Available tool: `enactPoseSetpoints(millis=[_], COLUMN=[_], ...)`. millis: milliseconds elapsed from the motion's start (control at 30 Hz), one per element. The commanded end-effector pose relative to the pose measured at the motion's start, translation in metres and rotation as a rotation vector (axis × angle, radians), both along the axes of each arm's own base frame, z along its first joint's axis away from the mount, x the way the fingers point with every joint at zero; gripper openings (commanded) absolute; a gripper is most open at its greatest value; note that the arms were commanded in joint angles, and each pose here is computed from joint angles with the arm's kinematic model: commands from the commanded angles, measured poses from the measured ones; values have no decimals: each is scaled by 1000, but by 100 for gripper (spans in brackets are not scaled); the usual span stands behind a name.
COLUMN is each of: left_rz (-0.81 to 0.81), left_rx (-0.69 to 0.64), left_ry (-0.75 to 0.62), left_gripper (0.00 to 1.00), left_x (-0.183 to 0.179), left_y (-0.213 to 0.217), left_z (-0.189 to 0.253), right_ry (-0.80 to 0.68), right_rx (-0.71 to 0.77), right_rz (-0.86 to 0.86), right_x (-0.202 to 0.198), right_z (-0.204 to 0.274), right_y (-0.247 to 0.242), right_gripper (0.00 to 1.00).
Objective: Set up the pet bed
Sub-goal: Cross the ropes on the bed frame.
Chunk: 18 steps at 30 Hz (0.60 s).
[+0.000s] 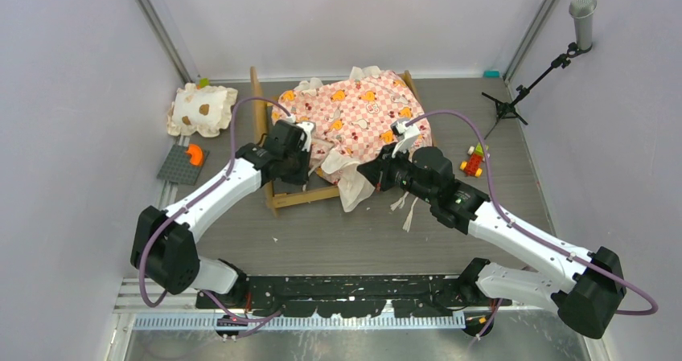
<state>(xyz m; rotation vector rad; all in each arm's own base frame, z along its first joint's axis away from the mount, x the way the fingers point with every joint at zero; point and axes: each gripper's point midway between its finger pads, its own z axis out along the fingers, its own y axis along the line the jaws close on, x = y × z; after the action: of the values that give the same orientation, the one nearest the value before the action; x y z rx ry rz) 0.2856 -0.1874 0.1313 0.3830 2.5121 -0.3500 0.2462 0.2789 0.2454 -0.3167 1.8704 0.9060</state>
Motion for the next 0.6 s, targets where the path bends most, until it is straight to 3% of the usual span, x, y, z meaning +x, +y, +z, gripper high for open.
enactPoseSetpoints(millis=[0, 267, 400, 567], left_rz=[-2, -17, -16, -12], left_rx=[-21, -23, -42, -89], left_ry=[-16, -13, -31, -71], left_gripper=[0, 3, 14, 35], left_x=[2, -3, -7, -12], left_y=[-10, -15, -13, -14], left_z=[-6, -8, 5, 27], right_ry=[-35, -34, -30, -19], right_rx=[36, 35, 35, 38], right_rz=[-7, -5, 0, 13], right_x=[1, 0, 0, -1], right_z=[13, 13, 12, 11], right_y=[0, -1, 0, 3], right_gripper=[1, 1, 1, 1])
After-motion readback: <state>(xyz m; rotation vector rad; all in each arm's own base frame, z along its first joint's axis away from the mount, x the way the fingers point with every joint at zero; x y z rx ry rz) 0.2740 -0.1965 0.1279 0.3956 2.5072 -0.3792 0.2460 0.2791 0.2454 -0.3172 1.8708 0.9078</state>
